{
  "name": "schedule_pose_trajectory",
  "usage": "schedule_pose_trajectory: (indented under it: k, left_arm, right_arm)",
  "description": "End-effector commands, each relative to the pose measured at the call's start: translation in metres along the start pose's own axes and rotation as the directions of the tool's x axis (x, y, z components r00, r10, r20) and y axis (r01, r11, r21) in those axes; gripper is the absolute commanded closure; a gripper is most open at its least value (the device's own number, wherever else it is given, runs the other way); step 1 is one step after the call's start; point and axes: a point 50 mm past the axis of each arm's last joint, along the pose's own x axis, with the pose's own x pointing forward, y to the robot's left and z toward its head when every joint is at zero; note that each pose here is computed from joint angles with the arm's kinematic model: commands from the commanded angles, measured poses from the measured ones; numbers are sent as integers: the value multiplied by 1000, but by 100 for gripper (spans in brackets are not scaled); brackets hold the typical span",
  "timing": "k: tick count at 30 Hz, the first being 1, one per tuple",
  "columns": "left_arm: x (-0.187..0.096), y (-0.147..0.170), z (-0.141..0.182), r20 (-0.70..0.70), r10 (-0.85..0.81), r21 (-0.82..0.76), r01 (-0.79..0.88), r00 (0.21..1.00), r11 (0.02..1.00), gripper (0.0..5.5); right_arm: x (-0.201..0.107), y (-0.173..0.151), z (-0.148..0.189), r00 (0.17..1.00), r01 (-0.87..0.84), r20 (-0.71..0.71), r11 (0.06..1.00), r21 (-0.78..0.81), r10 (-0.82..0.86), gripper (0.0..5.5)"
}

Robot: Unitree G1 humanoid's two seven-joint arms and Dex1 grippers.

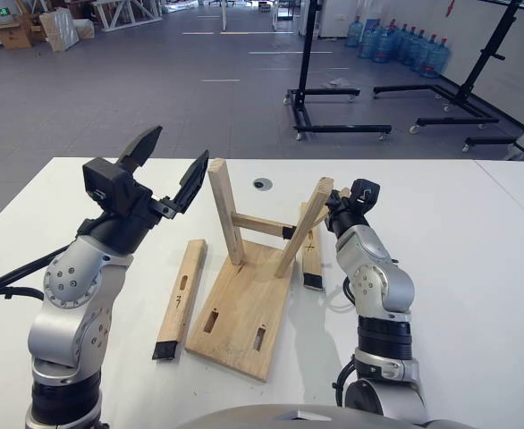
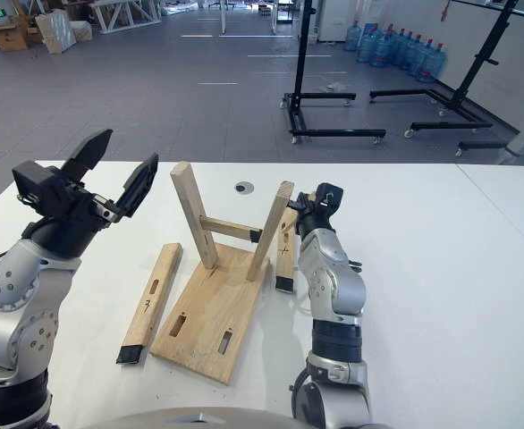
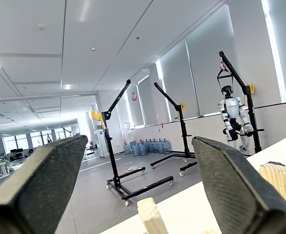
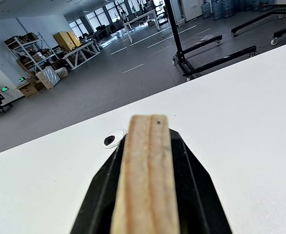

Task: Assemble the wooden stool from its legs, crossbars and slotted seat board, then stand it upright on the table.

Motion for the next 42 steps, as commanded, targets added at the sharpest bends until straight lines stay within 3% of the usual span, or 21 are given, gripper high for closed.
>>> schedule_pose_trajectory:
  k: [1,10,29,35,42]
  left_arm:
    - [-2,0,0,-8,8,9,-8,1000,1000,158]
    - [-5,-2,0,-16,17,8,-16,1000,1000,158]
    - [-3,-2,-2,-19,5,8,-5,1000,1000,158]
    - [-5,-3,-1,-22,13,14,-13,1000,1000,158]
    - [-5,-2,-1,-22,21,19,-21,1000,1000,158]
  right_arm:
    - [2,2,3,1000,-17,-4,999,-31,17,511]
    - [-7,-2,-9,997,-23,-81,997,-73,17,511]
    - [2,-6,-17,994,25,-107,997,-77,-33,511]
    - [0,-9,-19,994,33,-91,968,-250,-57,511]
    - [-1,-22,-25,987,45,-137,958,-284,-87,511]
